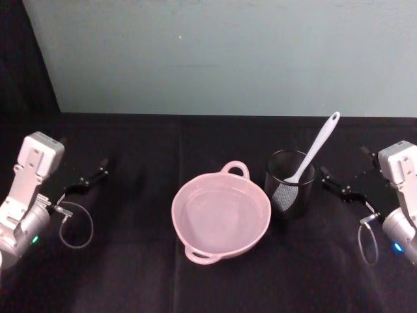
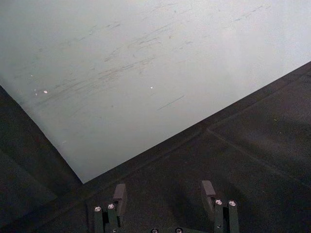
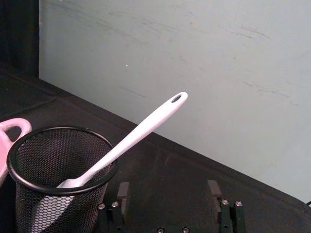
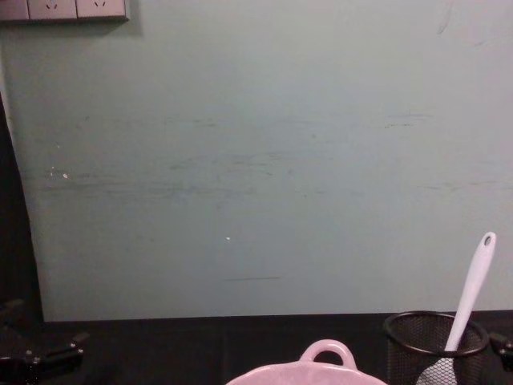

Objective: Use the one hand to pick up the spoon and stir the clear water in the bowl.

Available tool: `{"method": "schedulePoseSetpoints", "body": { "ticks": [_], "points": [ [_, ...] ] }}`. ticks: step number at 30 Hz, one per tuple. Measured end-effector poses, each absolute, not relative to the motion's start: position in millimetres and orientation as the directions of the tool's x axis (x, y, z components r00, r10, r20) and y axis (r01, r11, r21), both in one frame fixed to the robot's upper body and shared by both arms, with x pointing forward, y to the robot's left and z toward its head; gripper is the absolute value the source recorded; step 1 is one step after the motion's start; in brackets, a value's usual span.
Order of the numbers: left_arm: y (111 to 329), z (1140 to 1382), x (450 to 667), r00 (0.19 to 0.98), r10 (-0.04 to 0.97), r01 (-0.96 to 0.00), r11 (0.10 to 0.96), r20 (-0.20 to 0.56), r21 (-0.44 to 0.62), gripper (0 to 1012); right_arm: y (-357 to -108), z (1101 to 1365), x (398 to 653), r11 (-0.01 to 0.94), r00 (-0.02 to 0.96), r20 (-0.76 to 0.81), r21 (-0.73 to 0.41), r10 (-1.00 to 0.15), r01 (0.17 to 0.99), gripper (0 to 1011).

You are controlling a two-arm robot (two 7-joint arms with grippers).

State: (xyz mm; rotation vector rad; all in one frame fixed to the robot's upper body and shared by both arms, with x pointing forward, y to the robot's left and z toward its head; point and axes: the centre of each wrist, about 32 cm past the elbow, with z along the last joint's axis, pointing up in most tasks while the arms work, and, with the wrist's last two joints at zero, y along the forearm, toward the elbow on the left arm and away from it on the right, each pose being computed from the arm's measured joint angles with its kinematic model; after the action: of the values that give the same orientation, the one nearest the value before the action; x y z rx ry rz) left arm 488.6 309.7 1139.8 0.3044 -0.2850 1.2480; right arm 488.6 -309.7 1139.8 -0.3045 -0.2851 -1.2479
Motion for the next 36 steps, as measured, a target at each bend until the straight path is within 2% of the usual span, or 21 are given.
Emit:
{"method": "schedulePoseSetpoints", "body": {
  "ticks": [36],
  "points": [
    [309.6, 1139.8, 488.6, 0.292, 0.88, -0.955, 0.287, 0.374, 0.07, 1005, -309.7, 1139.8, 488.6, 0.287, 0.292, 0.374, -0.07, -0.88, 0.955, 1002]
  ]
}}
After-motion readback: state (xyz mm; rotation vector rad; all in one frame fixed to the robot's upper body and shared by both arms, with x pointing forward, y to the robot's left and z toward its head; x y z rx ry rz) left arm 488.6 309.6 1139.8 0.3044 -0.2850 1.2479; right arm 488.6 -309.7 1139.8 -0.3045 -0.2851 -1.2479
